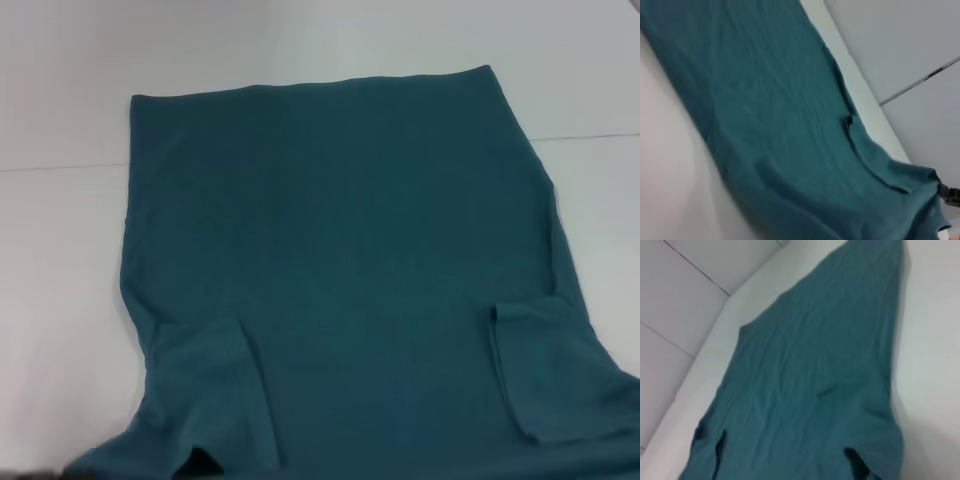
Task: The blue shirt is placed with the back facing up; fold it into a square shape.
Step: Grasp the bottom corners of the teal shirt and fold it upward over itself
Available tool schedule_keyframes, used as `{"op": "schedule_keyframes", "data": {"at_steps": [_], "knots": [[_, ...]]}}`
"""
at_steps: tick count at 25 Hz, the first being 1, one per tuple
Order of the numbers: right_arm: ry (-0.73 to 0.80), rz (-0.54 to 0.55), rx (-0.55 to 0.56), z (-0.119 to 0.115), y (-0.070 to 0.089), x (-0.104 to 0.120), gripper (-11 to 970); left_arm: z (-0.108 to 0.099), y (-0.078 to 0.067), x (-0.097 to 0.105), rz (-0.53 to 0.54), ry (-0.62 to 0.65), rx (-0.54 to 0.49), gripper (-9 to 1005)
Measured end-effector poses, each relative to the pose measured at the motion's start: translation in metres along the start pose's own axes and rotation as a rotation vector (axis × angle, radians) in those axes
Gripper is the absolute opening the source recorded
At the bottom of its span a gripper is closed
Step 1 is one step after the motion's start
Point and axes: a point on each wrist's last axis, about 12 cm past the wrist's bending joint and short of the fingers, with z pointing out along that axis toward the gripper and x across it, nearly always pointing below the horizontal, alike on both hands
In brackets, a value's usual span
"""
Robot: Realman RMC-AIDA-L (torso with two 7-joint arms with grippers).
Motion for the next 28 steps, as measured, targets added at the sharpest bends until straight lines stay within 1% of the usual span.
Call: {"op": "schedule_keyframes", "data": {"at_steps": [2, 3, 4, 5, 6, 7, 10, 16, 20, 23, 28], "knots": [[-0.016, -0.01, -0.012, 0.008, 0.001, -0.012, 36, 0.003, 0.0, -0.012, 0.023, -0.017, 0.002, 34], [-0.023, -0.014, -0.016, 0.012, 0.001, -0.018, 36, 0.003, 0.0, -0.012, 0.023, -0.017, 0.002, 34], [-0.03, -0.023, -0.022, 0.019, 0.001, -0.026, 36, 0.006, 0.001, -0.021, 0.04, -0.031, -0.002, 34], [-0.034, -0.033, -0.027, 0.024, 0.002, -0.032, 36, 0.011, 0.004, -0.036, 0.061, -0.051, -0.01, 34], [-0.04, -0.054, -0.039, 0.039, 0.004, -0.045, 36, 0.017, 0.006, -0.047, 0.074, -0.063, -0.019, 34], [-0.04, -0.054, -0.039, 0.039, 0.004, -0.045, 36, 0.019, 0.006, -0.052, 0.079, -0.067, -0.021, 34], [-0.044, -0.098, -0.058, 0.063, 0.009, -0.066, 36, 0.036, 0.01, -0.081, 0.114, -0.088, -0.051, 34], [-0.07, -0.15, -0.05, 0.106, 0.017, -0.099, 35, 0.06, 0.016, -0.126, 0.161, -0.153, -0.154, 34], [-0.09, -0.165, -0.035, 0.137, 0.022, -0.114, 35, 0.074, 0.018, -0.152, 0.184, -0.218, -0.233, 34], [-0.105, -0.191, -0.015, 0.159, 0.027, -0.123, 35, 0.082, 0.018, -0.167, 0.205, -0.27, -0.267, 34], [-0.129, -0.216, 0.055, 0.185, 0.032, -0.14, 35, 0.094, 0.018, -0.186, 0.239, -0.333, -0.332, 34]]}}
